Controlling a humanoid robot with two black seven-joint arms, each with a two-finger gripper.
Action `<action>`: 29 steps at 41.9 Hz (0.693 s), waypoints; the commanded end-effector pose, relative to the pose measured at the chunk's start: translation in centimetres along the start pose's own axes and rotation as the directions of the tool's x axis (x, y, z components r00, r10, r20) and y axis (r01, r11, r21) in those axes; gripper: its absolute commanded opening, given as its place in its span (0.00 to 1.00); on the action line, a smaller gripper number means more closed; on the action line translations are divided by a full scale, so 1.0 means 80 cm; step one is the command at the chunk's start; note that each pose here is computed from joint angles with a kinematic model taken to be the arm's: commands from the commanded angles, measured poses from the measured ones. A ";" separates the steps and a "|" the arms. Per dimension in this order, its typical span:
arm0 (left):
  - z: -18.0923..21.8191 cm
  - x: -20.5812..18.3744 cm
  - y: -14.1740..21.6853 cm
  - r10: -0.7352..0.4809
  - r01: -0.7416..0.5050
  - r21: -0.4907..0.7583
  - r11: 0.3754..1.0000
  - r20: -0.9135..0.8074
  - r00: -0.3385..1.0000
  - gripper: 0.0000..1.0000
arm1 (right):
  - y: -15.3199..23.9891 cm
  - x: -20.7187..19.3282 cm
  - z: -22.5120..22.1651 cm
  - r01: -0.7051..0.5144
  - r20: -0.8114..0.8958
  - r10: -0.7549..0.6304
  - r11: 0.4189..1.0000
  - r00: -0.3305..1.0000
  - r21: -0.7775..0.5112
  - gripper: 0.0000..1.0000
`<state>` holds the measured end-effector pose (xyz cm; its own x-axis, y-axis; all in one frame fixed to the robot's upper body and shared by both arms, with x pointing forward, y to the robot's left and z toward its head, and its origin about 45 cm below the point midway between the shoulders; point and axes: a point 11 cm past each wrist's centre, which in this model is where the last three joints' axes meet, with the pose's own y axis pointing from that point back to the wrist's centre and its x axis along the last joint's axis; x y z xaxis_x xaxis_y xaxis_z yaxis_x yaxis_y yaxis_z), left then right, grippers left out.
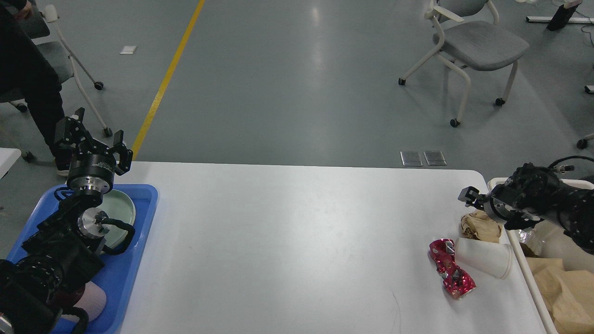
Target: Tidy desktop
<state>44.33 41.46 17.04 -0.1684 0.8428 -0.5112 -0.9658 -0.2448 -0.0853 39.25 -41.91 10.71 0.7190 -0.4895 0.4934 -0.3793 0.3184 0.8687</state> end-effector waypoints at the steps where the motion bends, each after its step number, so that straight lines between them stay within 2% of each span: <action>1: 0.000 0.000 0.000 0.000 0.000 0.000 1.000 0.000 1.000 0.97 | -0.009 -0.010 0.001 -0.035 0.033 0.034 0.999 0.999 0.005 1.00; 5: 0.000 0.000 0.000 0.000 0.000 0.000 1.000 0.000 1.000 0.97 | -0.014 -0.021 -0.001 -0.047 0.030 0.046 0.999 0.998 0.003 0.98; 11: 0.000 0.000 0.000 0.000 0.000 0.000 1.000 0.000 1.000 0.97 | -0.021 -0.035 -0.001 -0.055 0.027 0.055 0.999 0.998 -0.003 0.80; 12: 0.000 0.000 0.000 0.000 0.000 0.000 1.000 0.000 1.000 0.97 | -0.022 -0.036 0.000 -0.059 0.029 0.059 0.998 0.998 -0.004 0.72; 18: 0.000 0.000 0.000 0.000 0.000 0.000 1.000 0.000 1.000 0.97 | -0.024 -0.041 0.000 -0.052 0.028 0.052 0.999 0.998 -0.008 0.43; 22: 0.000 0.000 0.000 0.000 0.000 0.000 1.000 0.000 1.000 0.97 | -0.024 -0.045 0.000 -0.043 0.026 0.043 0.999 0.999 -0.008 0.16; 25: 0.000 0.000 0.000 0.000 0.000 0.000 1.000 0.000 1.000 0.97 | -0.023 -0.047 -0.002 -0.034 0.026 0.034 0.999 0.999 -0.005 0.01; 29: 0.000 0.000 0.000 0.000 0.000 0.000 1.000 0.000 1.000 0.97 | -0.013 -0.069 -0.021 0.054 0.026 -0.055 0.998 0.998 0.028 0.00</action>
<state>44.33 41.46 17.04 -0.1685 0.8426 -0.5114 -0.9658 -0.2449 -0.0854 37.35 -40.28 7.23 0.6927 -0.5025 0.5174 -0.3980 0.3319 0.8552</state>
